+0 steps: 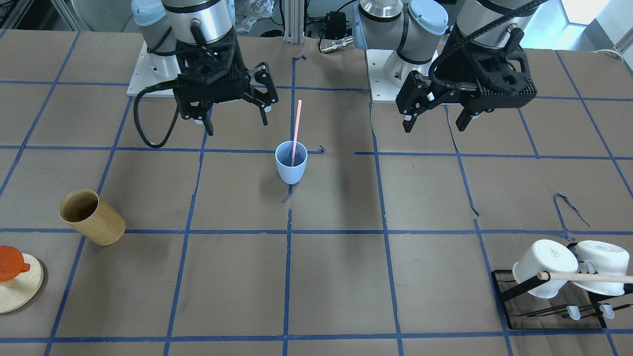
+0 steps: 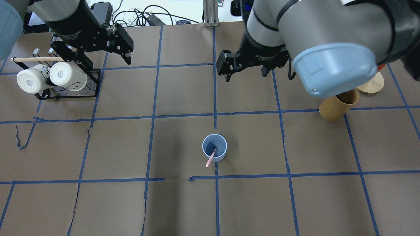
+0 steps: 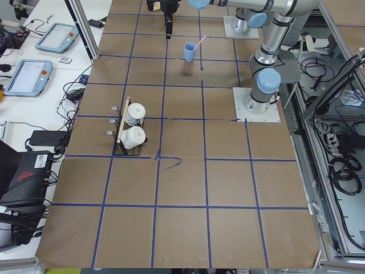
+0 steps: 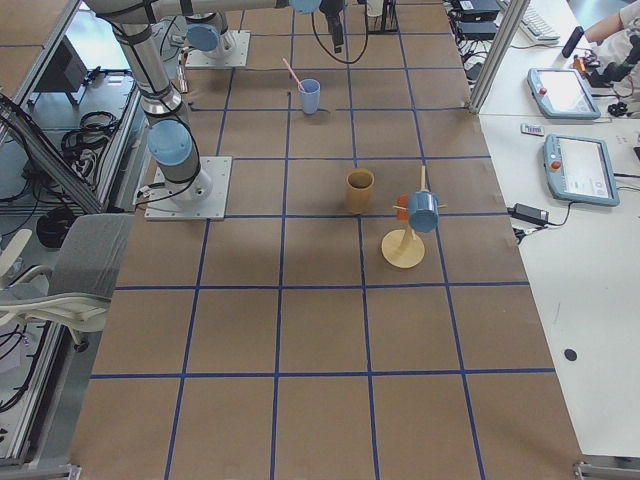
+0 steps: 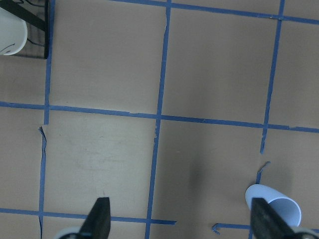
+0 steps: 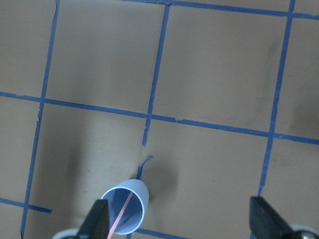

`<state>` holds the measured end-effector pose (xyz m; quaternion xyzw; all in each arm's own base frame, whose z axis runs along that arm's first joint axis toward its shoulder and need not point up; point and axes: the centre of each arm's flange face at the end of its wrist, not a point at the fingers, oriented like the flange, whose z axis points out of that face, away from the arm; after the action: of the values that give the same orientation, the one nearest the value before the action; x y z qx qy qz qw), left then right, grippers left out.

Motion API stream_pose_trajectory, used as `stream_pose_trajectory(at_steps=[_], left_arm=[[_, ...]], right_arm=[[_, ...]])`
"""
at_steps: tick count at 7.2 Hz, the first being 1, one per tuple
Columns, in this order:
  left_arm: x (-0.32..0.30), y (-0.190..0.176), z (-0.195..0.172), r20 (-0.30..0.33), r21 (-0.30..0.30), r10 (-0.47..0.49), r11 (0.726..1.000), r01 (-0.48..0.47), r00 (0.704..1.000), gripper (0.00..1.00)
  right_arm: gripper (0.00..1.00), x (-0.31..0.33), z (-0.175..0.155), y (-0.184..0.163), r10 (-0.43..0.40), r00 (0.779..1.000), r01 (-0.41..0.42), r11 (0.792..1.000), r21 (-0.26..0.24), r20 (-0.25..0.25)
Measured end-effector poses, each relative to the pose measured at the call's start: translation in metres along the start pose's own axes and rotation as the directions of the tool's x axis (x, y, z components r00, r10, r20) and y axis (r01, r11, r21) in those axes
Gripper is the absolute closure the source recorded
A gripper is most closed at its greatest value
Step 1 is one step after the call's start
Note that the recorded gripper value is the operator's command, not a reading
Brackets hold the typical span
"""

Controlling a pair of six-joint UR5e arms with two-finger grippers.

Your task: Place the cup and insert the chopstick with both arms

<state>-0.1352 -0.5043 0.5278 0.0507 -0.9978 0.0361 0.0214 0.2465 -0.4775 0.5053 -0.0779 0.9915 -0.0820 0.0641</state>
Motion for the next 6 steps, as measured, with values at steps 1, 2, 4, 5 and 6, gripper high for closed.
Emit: stream_pose_trajectory(at_steps=[1, 2, 4, 5, 6], left_arm=[[0.000, 0.000, 0.000, 0.000, 0.000, 0.000, 1.000, 0.000, 1.000, 0.00], [0.000, 0.000, 0.000, 0.000, 0.000, 0.000, 1.000, 0.000, 1.000, 0.00], [0.000, 0.000, 0.000, 0.000, 0.000, -0.001, 1.000, 0.001, 1.000, 0.00], [0.000, 0.000, 0.000, 0.000, 0.000, -0.001, 1.000, 0.001, 1.000, 0.00], [0.000, 0.000, 0.000, 0.000, 0.000, -0.001, 1.000, 0.001, 1.000, 0.00]], right_arm=[[0.00, 0.029, -0.019, -0.010, -0.005, 1.000, 0.005, 1.000, -0.011, -0.003], [0.00, 0.060, -0.036, -0.017, -0.004, 1.000, 0.004, 1.000, -0.015, -0.012], [0.00, 0.109, -0.063, -0.024, 0.044, 0.997, -0.044, 0.999, 0.002, -0.057], [0.00, 0.121, -0.067, -0.019, 0.059, 0.995, -0.061, 0.998, -0.023, -0.077], [0.00, 0.127, -0.068, -0.015, 0.068, 0.994, -0.072, 0.996, -0.047, -0.088]])
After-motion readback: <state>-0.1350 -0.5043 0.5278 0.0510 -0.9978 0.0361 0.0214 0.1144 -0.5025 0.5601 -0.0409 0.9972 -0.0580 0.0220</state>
